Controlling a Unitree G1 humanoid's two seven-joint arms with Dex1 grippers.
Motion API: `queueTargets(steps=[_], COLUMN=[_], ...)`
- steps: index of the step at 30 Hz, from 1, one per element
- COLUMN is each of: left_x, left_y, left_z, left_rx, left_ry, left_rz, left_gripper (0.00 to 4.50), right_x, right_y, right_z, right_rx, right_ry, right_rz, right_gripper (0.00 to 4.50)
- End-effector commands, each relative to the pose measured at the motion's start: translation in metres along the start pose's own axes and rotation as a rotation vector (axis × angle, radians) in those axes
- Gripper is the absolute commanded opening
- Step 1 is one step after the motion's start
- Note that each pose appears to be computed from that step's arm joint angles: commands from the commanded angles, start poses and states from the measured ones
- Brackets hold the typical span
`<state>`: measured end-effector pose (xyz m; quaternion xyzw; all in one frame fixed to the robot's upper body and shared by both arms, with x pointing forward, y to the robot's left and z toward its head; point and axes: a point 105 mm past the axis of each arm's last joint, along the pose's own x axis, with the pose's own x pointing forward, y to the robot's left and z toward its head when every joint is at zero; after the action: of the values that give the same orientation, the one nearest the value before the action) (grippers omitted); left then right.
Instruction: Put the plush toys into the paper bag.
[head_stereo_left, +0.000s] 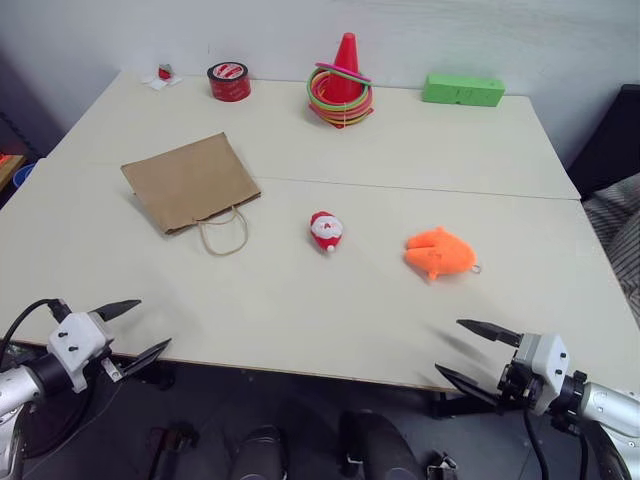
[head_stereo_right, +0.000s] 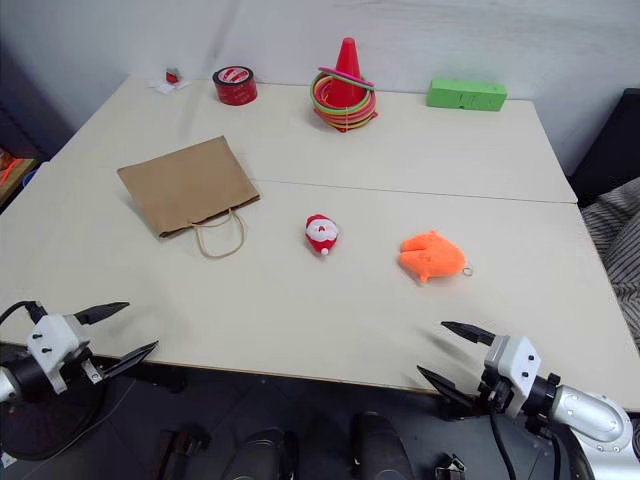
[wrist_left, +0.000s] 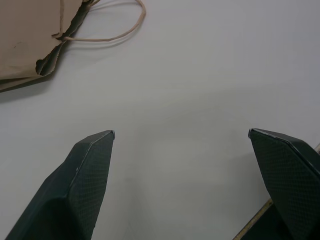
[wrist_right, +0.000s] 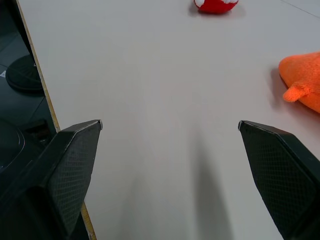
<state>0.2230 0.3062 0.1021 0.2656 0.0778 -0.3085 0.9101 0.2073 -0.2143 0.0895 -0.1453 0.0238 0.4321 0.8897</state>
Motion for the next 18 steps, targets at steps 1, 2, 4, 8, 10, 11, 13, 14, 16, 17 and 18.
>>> queueTargets(steps=[1, 2, 4, 8, 10, 11, 13, 14, 16, 17, 18], left_x=[-0.007, -0.007, -0.006, 0.02, 0.039, 0.049, 0.065, 0.076, 0.095, 0.103, 0.114], left_y=[0.006, 0.007, 0.016, 0.047, 0.054, 0.059, 0.07, 0.077, 0.087, 0.091, 0.092], left_z=[0.012, 0.013, 0.023, 0.057, 0.067, 0.068, 0.068, 0.069, 0.071, 0.073, 0.074], left_rx=[0.042, 0.018, -0.078, -0.065, -0.017, 0.018, 0.062, 0.097, 0.124, 0.126, 0.126], left_ry=[-0.021, -0.029, -0.048, -0.116, -0.105, -0.08, -0.045, -0.032, -0.031, -0.035, -0.042], left_rz=[0.008, 0.008, -0.005, 0.059, 0.059, 0.077, 0.112, 0.136, 0.172, 0.186, 0.187], left_gripper=[4.5, 4.5, 4.5, 4.5, 4.5, 4.5, 4.5, 4.5, 4.5, 4.5, 4.5], right_x=[0.003, 0.006, 0.023, 0.05, 0.058, 0.06, 0.064, 0.067, 0.072, 0.073, 0.076], right_y=[0.004, 0.005, 0.004, 0.01, 0.014, 0.014, 0.013, 0.013, 0.013, 0.013, 0.014], right_z=[0.01, 0.014, 0.035, 0.078, 0.09, 0.095, 0.098, 0.098, 0.097, 0.096, 0.093], right_rx=[-0.041, -0.025, -0.017, 0.038, 0.045, 0.038, 0.031, 0.025, 0.014, 0.01, 0.01], right_ry=[-0.04, -0.069, -0.182, -0.387, -0.434, -0.451, -0.467, -0.469, -0.468, -0.467, -0.464], right_rz=[0.026, 0.022, 0.0, 0.029, 0.049, 0.043, 0.034, 0.033, 0.031, 0.029, 0.029], right_gripper=[4.47, 4.47, 4.47, 4.47, 4.47, 4.47, 4.47, 4.47, 4.47, 4.47, 4.47])
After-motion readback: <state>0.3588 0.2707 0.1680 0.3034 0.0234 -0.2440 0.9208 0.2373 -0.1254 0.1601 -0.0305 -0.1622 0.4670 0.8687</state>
